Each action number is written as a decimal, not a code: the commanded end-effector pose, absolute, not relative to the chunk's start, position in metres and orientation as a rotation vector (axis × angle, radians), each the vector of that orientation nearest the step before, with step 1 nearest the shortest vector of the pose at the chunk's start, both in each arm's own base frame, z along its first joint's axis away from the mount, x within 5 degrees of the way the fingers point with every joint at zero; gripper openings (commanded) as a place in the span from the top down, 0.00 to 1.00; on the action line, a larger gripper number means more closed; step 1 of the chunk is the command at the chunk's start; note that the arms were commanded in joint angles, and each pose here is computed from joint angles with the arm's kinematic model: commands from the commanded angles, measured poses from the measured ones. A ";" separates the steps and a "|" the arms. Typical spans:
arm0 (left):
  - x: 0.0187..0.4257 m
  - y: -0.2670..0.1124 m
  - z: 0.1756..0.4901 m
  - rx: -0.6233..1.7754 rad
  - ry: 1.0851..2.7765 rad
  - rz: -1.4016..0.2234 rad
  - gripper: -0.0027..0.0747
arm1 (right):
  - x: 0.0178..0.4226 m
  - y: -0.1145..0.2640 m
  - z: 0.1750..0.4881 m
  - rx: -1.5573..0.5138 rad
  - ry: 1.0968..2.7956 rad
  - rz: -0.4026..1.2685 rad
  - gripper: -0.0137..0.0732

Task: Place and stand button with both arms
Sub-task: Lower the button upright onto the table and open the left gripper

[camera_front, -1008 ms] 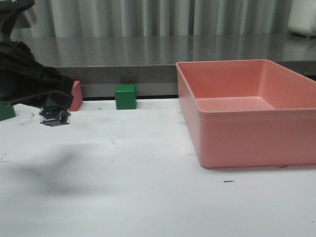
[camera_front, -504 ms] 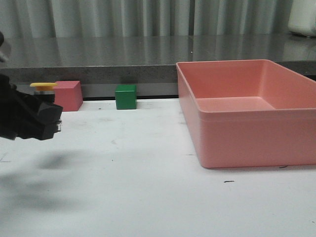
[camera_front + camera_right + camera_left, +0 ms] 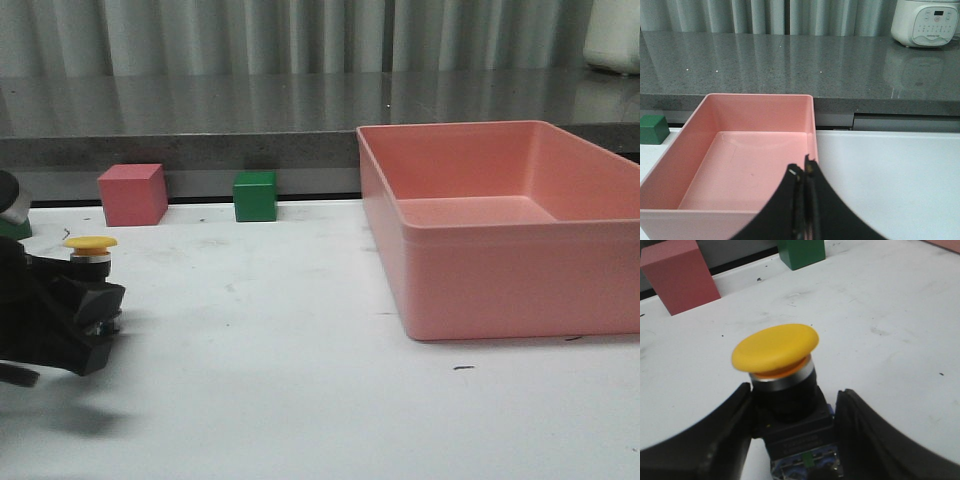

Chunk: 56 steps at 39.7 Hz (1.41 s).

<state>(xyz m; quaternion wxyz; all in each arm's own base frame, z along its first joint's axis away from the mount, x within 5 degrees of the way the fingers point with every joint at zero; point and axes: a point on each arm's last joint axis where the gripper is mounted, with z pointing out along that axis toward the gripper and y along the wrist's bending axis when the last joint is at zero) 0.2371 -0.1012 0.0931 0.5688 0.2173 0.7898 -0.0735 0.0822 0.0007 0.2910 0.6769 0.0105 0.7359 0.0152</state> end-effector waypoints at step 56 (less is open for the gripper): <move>0.241 -0.101 0.116 0.469 1.640 -0.151 0.45 | 0.082 0.000 0.306 0.009 1.556 0.013 0.92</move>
